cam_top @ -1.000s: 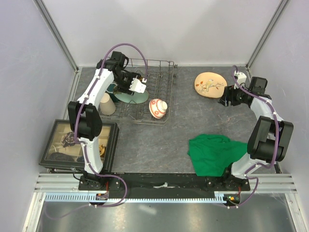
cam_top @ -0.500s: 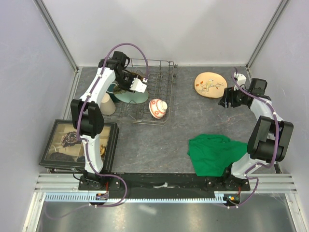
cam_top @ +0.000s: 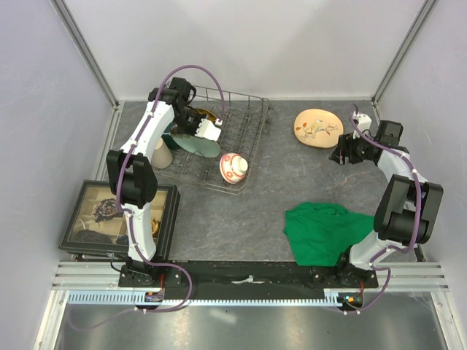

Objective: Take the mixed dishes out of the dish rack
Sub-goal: Pick up the plate from the dish rack.

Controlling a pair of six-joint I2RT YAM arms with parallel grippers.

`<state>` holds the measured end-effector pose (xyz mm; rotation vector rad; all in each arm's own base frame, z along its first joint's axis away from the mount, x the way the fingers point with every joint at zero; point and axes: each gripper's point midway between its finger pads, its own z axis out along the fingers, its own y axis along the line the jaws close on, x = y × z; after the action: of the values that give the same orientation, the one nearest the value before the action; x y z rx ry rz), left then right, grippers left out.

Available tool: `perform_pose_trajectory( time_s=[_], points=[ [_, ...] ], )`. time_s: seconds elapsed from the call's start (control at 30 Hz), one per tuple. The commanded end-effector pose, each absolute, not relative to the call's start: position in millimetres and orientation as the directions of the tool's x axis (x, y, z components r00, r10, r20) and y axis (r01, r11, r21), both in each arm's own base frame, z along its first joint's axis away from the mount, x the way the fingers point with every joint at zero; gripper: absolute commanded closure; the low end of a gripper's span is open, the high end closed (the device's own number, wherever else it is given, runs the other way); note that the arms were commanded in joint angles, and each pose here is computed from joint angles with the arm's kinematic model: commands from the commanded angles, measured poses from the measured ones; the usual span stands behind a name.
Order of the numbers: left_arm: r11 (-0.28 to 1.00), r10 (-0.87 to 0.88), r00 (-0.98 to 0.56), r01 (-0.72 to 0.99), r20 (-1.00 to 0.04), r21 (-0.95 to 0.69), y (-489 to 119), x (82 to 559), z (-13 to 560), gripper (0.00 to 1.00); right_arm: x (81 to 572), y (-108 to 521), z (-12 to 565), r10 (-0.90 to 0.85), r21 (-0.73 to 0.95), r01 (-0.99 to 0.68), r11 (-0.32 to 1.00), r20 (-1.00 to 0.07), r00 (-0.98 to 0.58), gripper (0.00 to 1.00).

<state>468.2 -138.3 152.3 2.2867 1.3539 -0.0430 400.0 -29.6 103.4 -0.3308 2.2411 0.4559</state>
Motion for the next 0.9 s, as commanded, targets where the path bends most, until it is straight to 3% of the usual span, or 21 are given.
perform_pose_trajectory(
  time_s=[0.0, 0.57, 0.87],
  points=[
    [-0.419, 0.805, 0.553, 0.788, -0.217, 0.452, -146, 477, 175, 0.83, 403, -28, 106, -0.096, 0.208, -0.412, 0.887, -0.790, -0.606, 0.27],
    [-0.316, 0.862, 0.448, 0.841, -0.238, 0.439, -162, 476, 183, 0.98, 398, -27, 105, -0.094, 0.213, -0.418, 0.883, -0.793, -0.601, 0.27],
    [-0.299, 0.868, 0.432, 0.849, -0.245, 0.436, -162, 468, 191, 0.98, 398, -26, 107, -0.085, 0.222, -0.420, 0.880, -0.796, -0.600, 0.27]
  ],
)
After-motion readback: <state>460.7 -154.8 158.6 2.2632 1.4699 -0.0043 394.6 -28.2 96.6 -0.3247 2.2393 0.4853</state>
